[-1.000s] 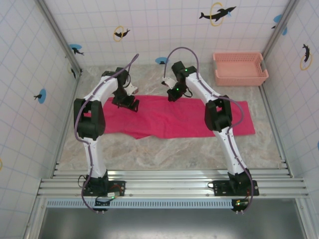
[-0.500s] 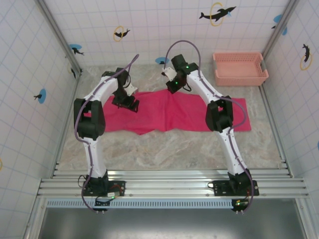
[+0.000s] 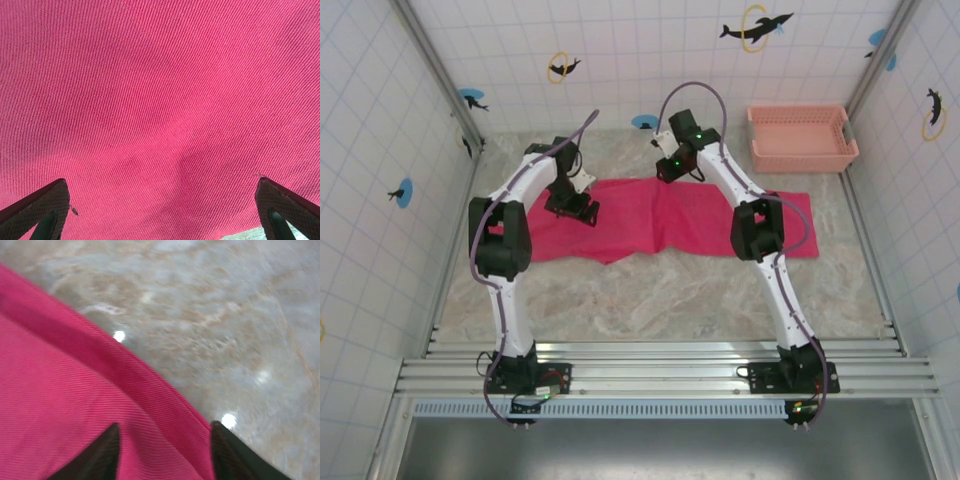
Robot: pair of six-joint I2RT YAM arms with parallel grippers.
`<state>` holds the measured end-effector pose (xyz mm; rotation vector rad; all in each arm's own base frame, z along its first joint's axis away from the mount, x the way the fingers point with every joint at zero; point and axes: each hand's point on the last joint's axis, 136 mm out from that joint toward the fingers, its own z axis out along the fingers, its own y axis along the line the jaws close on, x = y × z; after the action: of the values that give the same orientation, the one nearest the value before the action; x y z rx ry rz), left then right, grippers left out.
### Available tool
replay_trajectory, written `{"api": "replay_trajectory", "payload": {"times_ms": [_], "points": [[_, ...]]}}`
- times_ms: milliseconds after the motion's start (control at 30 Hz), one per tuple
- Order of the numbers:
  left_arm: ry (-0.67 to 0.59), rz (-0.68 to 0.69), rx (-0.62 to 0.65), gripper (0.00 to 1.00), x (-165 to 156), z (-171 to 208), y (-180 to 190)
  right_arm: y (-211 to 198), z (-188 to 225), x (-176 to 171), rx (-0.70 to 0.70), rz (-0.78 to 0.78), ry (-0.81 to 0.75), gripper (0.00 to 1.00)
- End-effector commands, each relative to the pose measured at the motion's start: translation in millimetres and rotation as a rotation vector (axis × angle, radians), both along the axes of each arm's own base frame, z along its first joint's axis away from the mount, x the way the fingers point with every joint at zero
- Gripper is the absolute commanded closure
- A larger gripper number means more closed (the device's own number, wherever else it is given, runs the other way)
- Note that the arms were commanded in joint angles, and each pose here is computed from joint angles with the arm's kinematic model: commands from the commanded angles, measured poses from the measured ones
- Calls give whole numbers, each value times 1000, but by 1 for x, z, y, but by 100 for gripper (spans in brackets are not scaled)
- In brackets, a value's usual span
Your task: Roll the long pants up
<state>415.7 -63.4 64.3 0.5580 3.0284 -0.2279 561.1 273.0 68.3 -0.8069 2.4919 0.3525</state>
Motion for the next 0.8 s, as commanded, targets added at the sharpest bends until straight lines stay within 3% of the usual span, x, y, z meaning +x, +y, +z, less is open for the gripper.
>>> {"api": "replay_trajectory", "payload": {"times_ms": [0,267,467,633,767], "points": [[44,-5,11,3,-7,-9,5,-18,17,15,4,-76,-40,42],[-45,18,-73,2,8,17,-24,-96,60,-12,-45,-259,-53,32],[-133,-24,-205,2,22,37,-95,-195,66,-72,-16,-521,-16,28],[-135,-44,-210,3,26,23,-140,-262,55,-123,37,-690,54,26],[-151,-42,-211,2,36,11,-159,-311,41,-159,0,-818,84,26]]}}
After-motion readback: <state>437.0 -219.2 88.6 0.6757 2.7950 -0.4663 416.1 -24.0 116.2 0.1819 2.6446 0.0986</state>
